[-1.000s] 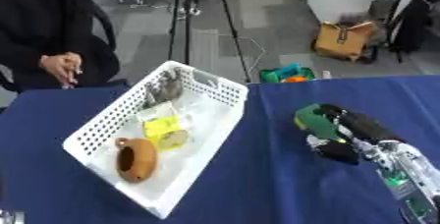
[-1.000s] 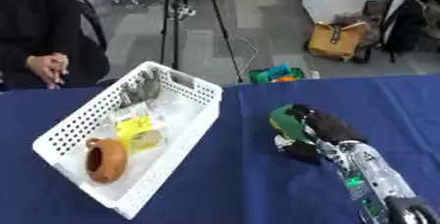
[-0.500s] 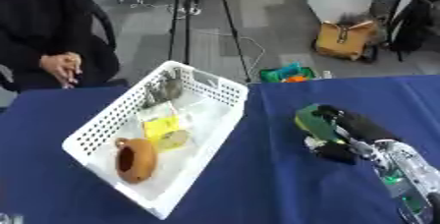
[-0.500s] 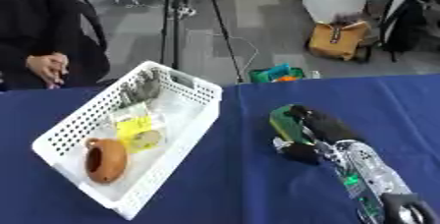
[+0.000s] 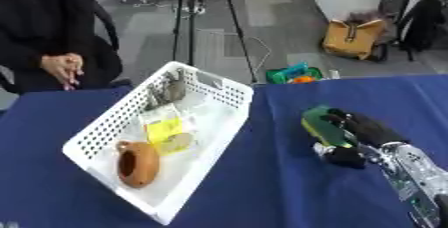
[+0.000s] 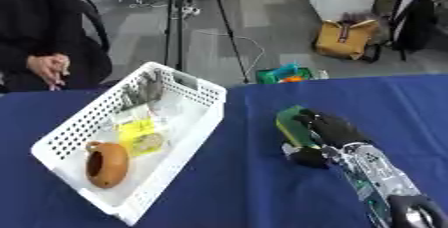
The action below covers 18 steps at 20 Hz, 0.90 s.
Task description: Pick up objects on the table and place them in the box.
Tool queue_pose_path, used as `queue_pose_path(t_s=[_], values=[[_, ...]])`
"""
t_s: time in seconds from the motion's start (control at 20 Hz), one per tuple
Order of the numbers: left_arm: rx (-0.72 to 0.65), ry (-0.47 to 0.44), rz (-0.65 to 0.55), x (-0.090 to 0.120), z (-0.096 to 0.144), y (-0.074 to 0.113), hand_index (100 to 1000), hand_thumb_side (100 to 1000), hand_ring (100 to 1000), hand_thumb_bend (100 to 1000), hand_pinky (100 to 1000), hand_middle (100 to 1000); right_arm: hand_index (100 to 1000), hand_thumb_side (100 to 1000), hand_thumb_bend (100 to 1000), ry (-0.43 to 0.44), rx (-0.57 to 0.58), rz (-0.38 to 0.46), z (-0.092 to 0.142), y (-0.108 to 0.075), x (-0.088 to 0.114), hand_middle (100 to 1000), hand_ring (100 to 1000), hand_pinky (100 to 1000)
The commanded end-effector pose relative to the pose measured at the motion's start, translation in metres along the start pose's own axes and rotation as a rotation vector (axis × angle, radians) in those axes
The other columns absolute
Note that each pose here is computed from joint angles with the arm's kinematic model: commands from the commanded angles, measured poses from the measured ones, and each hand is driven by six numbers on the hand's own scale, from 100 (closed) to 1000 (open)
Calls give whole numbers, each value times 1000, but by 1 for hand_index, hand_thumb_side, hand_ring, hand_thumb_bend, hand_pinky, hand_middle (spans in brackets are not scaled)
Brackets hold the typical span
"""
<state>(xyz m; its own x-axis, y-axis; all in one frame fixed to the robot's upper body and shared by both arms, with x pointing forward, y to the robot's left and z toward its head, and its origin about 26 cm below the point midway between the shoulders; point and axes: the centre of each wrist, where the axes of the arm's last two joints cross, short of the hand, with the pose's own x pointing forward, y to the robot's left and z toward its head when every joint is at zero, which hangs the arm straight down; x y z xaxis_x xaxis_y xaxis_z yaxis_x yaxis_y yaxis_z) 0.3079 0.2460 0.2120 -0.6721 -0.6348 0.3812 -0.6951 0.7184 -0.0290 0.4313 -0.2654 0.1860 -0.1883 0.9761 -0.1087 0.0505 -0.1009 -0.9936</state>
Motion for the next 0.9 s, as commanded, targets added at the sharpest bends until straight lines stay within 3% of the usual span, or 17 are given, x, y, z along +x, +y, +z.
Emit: queue_pose_path(t_s=[0.05, 0.3, 0.9], values=[[10, -20, 12, 4, -5, 1, 756, 942, 678, 100, 756, 812, 1000, 940, 206, 17, -28, 48, 0, -14, -10, 1000, 983, 956], [14, -19, 15, 5, -6, 0, 755, 937, 678, 100, 755, 811, 1000, 940, 187, 8, -27, 34, 0, -13, -12, 1000, 937, 902], [14, -19, 13, 4, -6, 1, 756, 937, 678, 100, 756, 810, 1000, 978, 157, 0, -35, 25, 2, -16, -16, 1000, 951, 914]])
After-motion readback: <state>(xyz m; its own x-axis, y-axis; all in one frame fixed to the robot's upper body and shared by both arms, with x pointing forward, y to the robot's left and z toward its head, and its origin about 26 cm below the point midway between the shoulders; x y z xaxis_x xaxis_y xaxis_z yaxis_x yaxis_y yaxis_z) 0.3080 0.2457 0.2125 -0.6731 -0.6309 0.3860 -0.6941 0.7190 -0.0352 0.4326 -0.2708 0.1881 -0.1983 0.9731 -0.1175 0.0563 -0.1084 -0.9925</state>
